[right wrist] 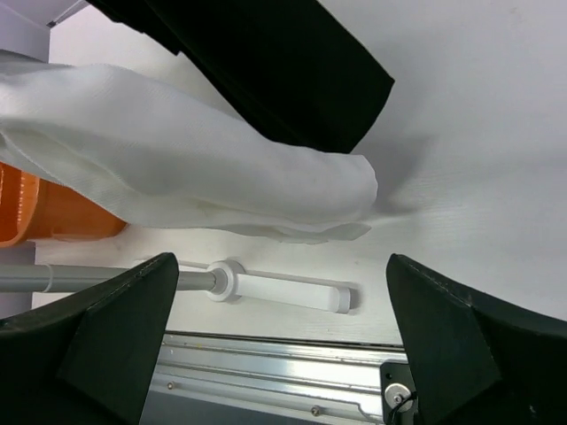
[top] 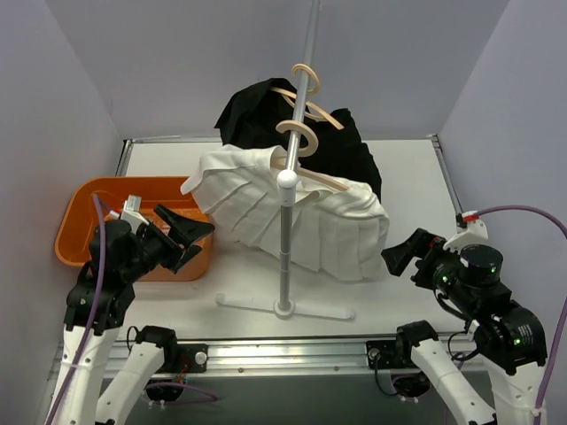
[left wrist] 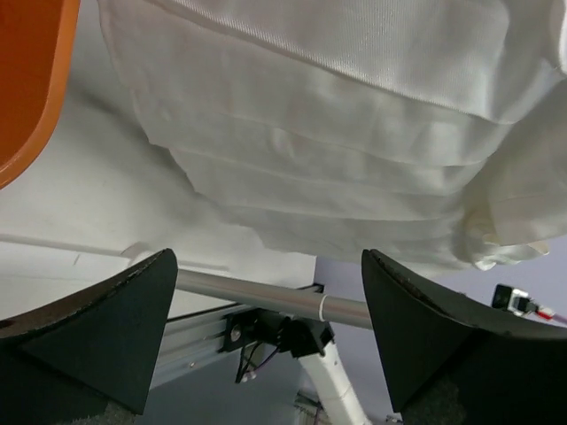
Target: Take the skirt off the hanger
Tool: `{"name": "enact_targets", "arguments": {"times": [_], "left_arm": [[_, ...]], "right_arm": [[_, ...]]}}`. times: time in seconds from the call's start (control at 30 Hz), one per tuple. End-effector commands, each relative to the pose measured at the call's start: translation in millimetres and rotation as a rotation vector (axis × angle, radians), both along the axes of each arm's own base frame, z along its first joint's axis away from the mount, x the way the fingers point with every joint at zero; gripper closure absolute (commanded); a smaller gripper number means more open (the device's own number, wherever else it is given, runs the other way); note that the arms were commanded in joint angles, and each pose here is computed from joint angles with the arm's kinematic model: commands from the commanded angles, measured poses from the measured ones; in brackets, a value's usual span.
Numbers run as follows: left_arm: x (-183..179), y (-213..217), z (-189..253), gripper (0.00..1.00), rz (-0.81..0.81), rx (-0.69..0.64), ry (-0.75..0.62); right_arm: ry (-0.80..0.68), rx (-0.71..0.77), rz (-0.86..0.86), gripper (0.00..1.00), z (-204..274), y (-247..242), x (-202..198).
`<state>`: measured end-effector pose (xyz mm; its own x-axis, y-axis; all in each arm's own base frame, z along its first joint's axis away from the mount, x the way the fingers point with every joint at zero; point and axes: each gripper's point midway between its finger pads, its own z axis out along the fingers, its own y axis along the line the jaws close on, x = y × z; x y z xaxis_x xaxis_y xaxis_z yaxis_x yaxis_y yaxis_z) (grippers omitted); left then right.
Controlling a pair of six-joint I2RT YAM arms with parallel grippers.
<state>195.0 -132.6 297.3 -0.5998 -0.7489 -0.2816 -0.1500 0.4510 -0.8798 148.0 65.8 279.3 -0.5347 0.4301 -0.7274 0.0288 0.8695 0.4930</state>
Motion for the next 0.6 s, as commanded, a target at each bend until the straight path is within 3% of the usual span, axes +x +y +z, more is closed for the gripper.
{"name": "enact_targets", "arguments": {"times": [0.0,0.1,0.27,0.4,0.57], "left_arm": [[-20,-4,-4,0.06,-0.113,0.082,0.048],[-20,-7,10,0.06,-0.136,0.067,-0.011],[-18,-13,2,0.06,-0.141,0.014,0.013],[-13,-22,10,0.06,-0.168,-0.062,0.008],[-9,-24,11,0.06,-0.21,-0.01,0.034]], "right_arm": [[0.006,-0.076,-0.01,0.0,9,-9,5],[0.0,-0.117,0.049,0.0,19,-5,8],[0.146,-0.211,0.066,0.02,11,-8,23],[0.021,-0.258,0.053,0.02,46,-16,32],[-0.169,-0.234,0.174,0.08,89,4,39]]}}
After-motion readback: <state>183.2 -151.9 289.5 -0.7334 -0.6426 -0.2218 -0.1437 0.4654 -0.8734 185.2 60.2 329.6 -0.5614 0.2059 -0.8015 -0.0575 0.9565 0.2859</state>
